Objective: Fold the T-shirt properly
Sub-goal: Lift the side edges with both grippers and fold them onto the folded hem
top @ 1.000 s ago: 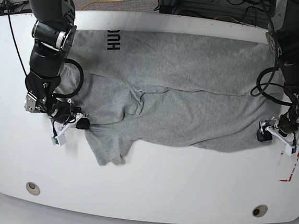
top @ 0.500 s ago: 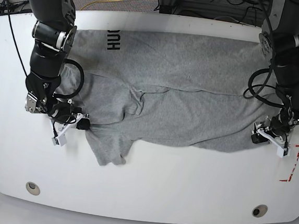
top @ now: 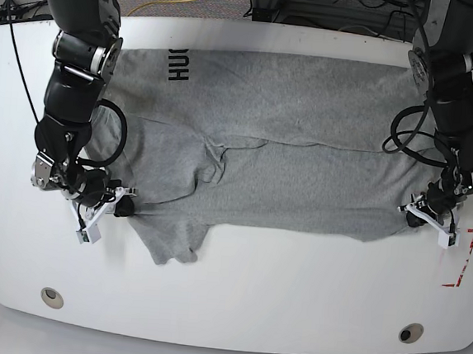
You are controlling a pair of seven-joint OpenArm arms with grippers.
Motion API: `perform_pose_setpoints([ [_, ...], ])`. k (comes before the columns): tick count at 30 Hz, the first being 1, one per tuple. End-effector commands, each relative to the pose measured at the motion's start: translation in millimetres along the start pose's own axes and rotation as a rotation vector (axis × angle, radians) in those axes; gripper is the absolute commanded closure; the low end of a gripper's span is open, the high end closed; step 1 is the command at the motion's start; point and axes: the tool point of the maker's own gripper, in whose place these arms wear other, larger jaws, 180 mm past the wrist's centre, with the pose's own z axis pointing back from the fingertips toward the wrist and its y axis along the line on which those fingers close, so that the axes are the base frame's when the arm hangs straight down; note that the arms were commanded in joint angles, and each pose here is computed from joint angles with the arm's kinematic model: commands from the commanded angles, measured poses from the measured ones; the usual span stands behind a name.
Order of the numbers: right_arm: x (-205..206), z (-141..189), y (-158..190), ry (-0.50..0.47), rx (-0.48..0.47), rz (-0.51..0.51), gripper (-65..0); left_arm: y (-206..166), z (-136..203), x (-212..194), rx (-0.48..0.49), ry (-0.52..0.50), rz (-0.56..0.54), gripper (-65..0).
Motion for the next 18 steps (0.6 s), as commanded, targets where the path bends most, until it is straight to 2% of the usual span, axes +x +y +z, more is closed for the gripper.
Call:
perform_pose_setpoints([
  [1, 46, 18, -3, -0.092, -0.027, 0.064, 0.0, 2, 9, 41, 0.002, -0.101, -0.028, 0.0],
  [10, 75, 47, -3, -0.101, -0.092, 0.18, 0.0, -4, 48, 70, 0.041, -0.229, -0.176, 0.0],
  [18, 76, 76, 2, -0.072, -0.165, 0.281, 0.0, -10, 82, 61, 0.083, -0.197, -0.295, 0.0],
])
